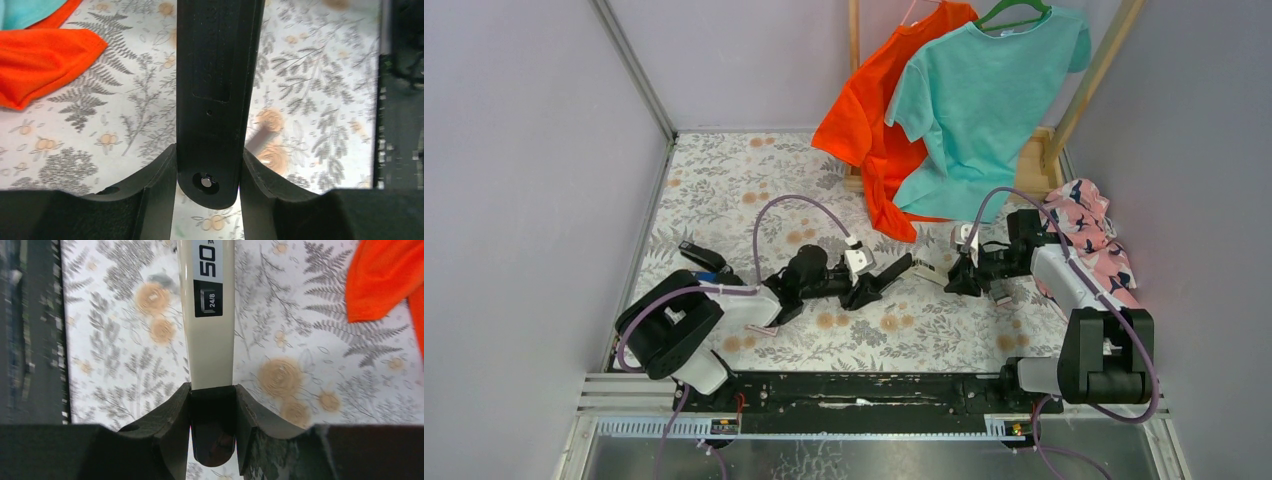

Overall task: Unload the staples from the stapler
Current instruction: Unload the staple at the center of the board, then place the stapler at the center of the board.

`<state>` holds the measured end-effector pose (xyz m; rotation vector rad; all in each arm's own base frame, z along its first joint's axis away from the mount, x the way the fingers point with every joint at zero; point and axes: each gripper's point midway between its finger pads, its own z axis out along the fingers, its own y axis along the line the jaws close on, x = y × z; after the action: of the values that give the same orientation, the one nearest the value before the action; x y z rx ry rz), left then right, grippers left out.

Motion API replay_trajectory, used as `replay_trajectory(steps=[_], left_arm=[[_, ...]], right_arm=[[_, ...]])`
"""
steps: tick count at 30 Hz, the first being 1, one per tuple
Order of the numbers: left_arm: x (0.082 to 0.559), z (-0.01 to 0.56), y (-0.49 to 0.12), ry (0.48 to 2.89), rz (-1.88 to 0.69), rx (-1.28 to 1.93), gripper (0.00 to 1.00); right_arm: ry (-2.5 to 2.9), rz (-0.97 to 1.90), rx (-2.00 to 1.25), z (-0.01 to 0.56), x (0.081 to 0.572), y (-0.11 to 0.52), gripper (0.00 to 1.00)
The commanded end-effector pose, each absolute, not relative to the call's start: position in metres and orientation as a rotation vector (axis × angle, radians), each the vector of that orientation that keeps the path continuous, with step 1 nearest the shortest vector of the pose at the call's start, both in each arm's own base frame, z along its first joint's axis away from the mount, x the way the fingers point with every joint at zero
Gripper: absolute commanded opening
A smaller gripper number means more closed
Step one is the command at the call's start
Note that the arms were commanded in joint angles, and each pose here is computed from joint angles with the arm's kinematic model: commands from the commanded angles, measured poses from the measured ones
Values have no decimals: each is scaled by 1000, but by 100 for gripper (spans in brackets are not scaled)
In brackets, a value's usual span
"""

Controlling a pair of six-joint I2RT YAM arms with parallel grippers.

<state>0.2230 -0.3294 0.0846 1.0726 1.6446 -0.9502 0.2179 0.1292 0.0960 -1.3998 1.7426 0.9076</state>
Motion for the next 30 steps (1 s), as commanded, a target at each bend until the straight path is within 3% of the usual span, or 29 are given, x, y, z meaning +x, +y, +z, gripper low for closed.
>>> replay_trajectory(steps=[1, 9, 19, 24, 30], left_arm=[[265, 76, -313, 1703, -692, 1076, 0], [267, 82, -318, 1711, -730, 1035, 0], [230, 221, -384, 1359, -1333, 667, 2], [222, 251, -387, 1267, -1568, 500, 27], [219, 250, -397, 1273, -1741, 428, 57]], right_arm=[[1684, 568, -1559, 83, 256, 103, 0], [1655, 685, -1489, 101, 252, 117, 0], [1613, 1111, -1164, 214, 243, 173, 0], [1610, 1282, -996, 249, 240, 185, 0], [1608, 1397, -863, 266, 237, 191, 0]])
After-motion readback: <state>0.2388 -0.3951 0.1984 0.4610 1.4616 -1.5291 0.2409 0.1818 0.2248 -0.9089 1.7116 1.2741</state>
